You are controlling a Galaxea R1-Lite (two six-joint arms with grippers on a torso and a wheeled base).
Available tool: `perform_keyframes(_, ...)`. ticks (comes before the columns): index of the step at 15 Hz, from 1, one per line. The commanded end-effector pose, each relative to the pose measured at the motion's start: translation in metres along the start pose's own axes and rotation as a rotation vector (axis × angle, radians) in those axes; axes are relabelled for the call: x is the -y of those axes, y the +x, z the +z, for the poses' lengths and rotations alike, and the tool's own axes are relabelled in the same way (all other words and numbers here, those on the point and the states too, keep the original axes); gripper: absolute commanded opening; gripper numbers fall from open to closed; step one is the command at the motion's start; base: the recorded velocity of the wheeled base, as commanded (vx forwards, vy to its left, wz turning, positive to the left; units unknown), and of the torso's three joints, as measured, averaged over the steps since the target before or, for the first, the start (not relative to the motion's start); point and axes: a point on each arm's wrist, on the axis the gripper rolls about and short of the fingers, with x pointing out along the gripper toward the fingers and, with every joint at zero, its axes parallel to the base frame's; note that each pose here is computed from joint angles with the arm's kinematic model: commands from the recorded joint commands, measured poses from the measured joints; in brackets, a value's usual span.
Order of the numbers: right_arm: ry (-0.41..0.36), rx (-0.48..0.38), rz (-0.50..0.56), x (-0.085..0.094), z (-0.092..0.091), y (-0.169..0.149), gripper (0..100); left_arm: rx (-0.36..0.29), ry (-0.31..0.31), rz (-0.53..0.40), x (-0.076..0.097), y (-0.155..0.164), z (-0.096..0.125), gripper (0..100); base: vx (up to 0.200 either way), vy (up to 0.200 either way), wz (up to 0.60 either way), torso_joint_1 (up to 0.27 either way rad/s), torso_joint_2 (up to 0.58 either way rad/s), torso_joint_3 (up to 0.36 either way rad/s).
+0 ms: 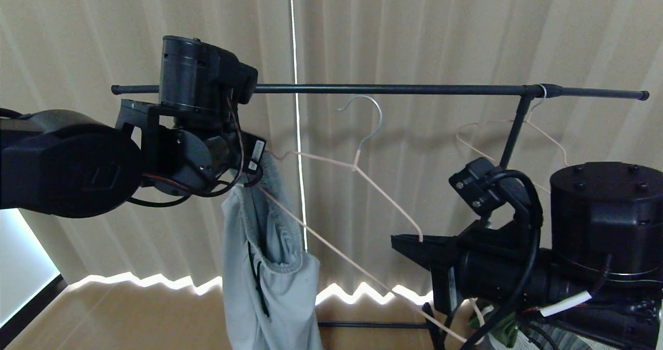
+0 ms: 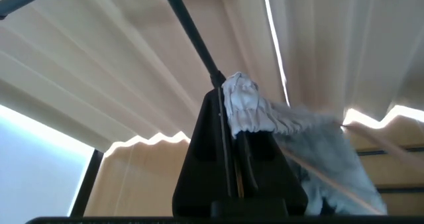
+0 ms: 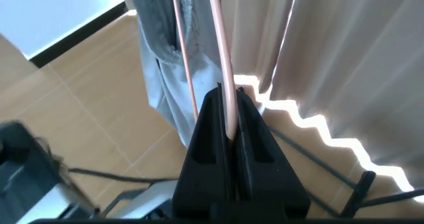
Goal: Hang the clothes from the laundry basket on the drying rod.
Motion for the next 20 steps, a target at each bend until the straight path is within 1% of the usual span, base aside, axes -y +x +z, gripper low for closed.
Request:
perform_keyframes(1, -0.003, -0.031, -0.007, -0.001, -0.004, 0.012, 0, 0.008, -0.006, 0.001, -0.003, -0.003, 0.001, 0, 0.0, 0.0, 0.0, 0.0, 0.0, 0.0)
perform_keyframes(2, 0.047, -0.037, 0.007, -0.009, -0.002, 0.024, 0, 0.011, -0.007, 0.0, -0.003, -0.005, 0.002, 0, 0.0, 0.0, 0.0, 0.0, 0.0, 0.0)
perform_keyframes(4, 0.089, -0.032, -0.006, -0.014, 0.001, 0.036, 0, 0.024, -0.009, -0.01, -0.003, -0.011, 0.004, 0, 0.0, 0.0, 0.0, 0.0, 0.0, 0.0)
perform_keyframes(5, 0.09, -0.031, -0.017, -0.015, 0.002, 0.041, 0, 0.029, -0.005, -0.021, -0.001, -0.016, 0.004, 0, 0.0, 0.0, 0.0, 0.0, 0.0, 0.0)
perform_keyframes(6, 0.091, -0.028, -0.016, -0.016, 0.004, 0.047, 0, 0.045, 0.003, -0.053, 0.001, -0.03, 0.005, 0, 0.0, 0.0, 0.0, 0.0, 0.0, 0.0)
perform_keyframes(7, 0.09, -0.031, -0.015, -0.017, 0.004, 0.048, 0, 0.046, 0.008, -0.061, 0.003, -0.033, 0.004, 0, 0.0, 0.0, 0.0, 0.0, 0.0, 0.0)
perform_keyframes(8, 0.086, -0.037, -0.017, -0.018, 0.003, 0.052, 0, 0.07, 0.024, -0.11, 0.006, -0.051, 0.004, 0, 0.0, 0.0, 0.0, 0.0, 0.0, 0.0)
perform_keyframes(9, 0.082, -0.041, -0.011, -0.02, 0.002, 0.052, 0, 0.086, 0.034, -0.143, 0.01, -0.06, 0.004, 0, 0.0, 0.0, 0.0, 0.0, 0.0, 0.0)
perform_keyframes(10, 0.081, -0.045, -0.01, -0.021, 0.001, 0.053, 0, 0.1, 0.043, -0.164, 0.013, -0.067, 0.005, 0, 0.0, 0.0, 0.0, 0.0, 0.0, 0.0)
perform_keyframes(12, 0.073, -0.052, -0.006, -0.023, -0.001, 0.052, 0, 0.135, 0.071, -0.248, 0.016, -0.078, 0.007, 0, 0.0, 0.0, 0.0, 0.0, 0.0, 0.0)
perform_keyframes(13, 0.073, -0.051, -0.007, -0.023, -0.001, 0.052, 0, 0.139, 0.072, -0.257, 0.016, -0.079, 0.007, 0, 0.0, 0.0, 0.0, 0.0, 0.0, 0.0)
perform_keyframes(14, 0.073, -0.047, -0.014, -0.023, -0.001, 0.051, 0, 0.152, 0.094, -0.322, 0.014, -0.084, 0.003, 0, 0.0, 0.0, 0.0, 0.0, 0.0, 0.0)
perform_keyframes(15, 0.075, -0.04, -0.018, -0.022, 0.0, 0.048, 0, 0.154, 0.131, -0.378, 0.011, -0.089, -0.006, 0, 0.0, 0.0, 0.0, 0.0, 0.0, 0.0)
perform_keyframes(17, 0.079, -0.019, -0.015, -0.021, 0.004, 0.041, 0, 0.158, 0.141, -0.44, 0.005, -0.094, -0.016, 0, 0.0, 0.0, 0.0, 0.0, 0.0, 0.0)
perform_keyframes(18, 0.079, -0.019, -0.015, -0.021, 0.004, 0.041, 0, 0.158, 0.141, -0.44, 0.005, -0.094, -0.016, 0, 0.0, 0.0, 0.0, 0.0, 0.0, 0.0)
perform_keyframes(19, 0.066, 0.003, -0.008, -0.021, 0.009, 0.035, 0, 0.168, 0.156, -0.495, 0.002, -0.099, -0.021, 0, 0.0, 0.0, 0.0, 0.0, 0.0, 0.0)
perform_keyframes(20, 0.057, 0.014, -0.004, -0.021, 0.011, 0.032, 0, 0.168, 0.162, -0.502, 0.001, -0.1, -0.023, 0, 0.0, 0.0, 0.0, 0.0, 0.0, 0.0)
